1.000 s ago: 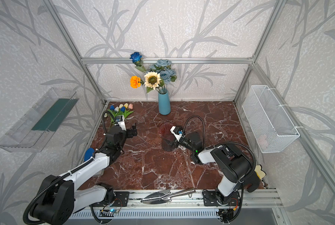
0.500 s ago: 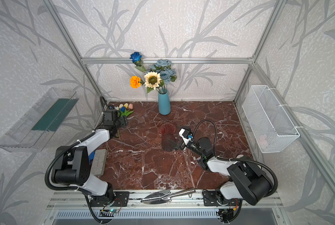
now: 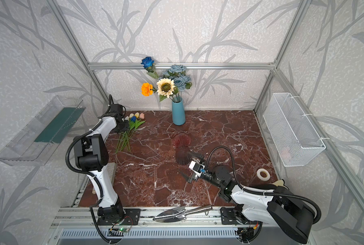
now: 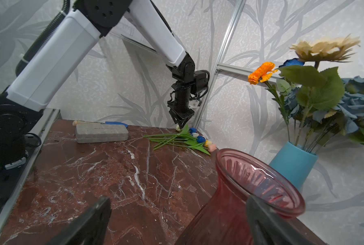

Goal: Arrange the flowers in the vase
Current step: 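Release the pink vase with the right gripper while the left lowers over tulips, then grasp the blue tulip stem with the left gripper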

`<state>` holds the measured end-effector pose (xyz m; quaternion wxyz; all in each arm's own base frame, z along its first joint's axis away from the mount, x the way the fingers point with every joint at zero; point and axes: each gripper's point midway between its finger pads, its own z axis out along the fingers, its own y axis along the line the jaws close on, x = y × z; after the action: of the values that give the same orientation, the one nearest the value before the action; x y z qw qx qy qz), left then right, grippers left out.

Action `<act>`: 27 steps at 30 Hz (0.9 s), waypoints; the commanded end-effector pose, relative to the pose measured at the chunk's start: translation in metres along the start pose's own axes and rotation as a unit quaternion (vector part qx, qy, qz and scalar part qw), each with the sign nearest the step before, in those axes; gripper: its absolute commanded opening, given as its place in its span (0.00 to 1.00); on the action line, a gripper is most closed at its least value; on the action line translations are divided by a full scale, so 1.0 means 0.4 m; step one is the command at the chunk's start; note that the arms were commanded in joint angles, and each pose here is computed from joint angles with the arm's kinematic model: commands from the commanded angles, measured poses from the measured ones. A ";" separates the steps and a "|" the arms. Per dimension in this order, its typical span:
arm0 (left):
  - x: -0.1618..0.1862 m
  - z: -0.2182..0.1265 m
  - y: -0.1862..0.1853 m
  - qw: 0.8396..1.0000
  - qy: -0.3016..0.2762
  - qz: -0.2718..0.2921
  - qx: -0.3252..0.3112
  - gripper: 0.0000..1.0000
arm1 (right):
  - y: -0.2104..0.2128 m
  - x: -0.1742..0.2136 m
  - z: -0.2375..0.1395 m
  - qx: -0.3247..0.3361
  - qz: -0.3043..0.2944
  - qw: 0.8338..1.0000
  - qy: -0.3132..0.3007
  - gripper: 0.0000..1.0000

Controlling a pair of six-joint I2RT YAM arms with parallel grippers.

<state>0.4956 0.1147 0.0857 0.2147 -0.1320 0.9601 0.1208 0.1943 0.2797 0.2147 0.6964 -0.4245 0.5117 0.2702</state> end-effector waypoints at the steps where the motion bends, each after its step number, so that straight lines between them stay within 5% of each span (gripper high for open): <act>1: 0.082 0.017 0.010 0.995 0.091 0.043 0.000 0.38 | -0.042 -0.005 -0.017 0.061 -0.023 0.998 -0.016 1.00; 6: 0.086 0.039 0.001 0.993 0.106 0.052 0.007 0.39 | -0.049 0.001 -0.019 0.072 -0.030 0.997 -0.014 0.99; 18: 0.109 0.052 -0.036 0.991 0.114 0.054 0.037 0.07 | -0.050 0.007 -0.018 0.072 -0.031 0.997 -0.007 1.00; 24: 0.129 0.070 -0.037 0.990 0.120 0.061 0.032 0.14 | -0.046 0.020 -0.014 0.069 -0.031 0.997 -0.001 1.00; 27: 0.140 0.082 -0.041 0.990 0.127 0.057 0.034 0.32 | -0.044 0.023 -0.012 0.068 -0.029 0.997 -0.001 1.00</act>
<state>0.4690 0.1015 0.0356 0.1005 -0.0893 0.9871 0.0868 0.2100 0.2664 0.1992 0.7148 -0.4015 0.5313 0.2134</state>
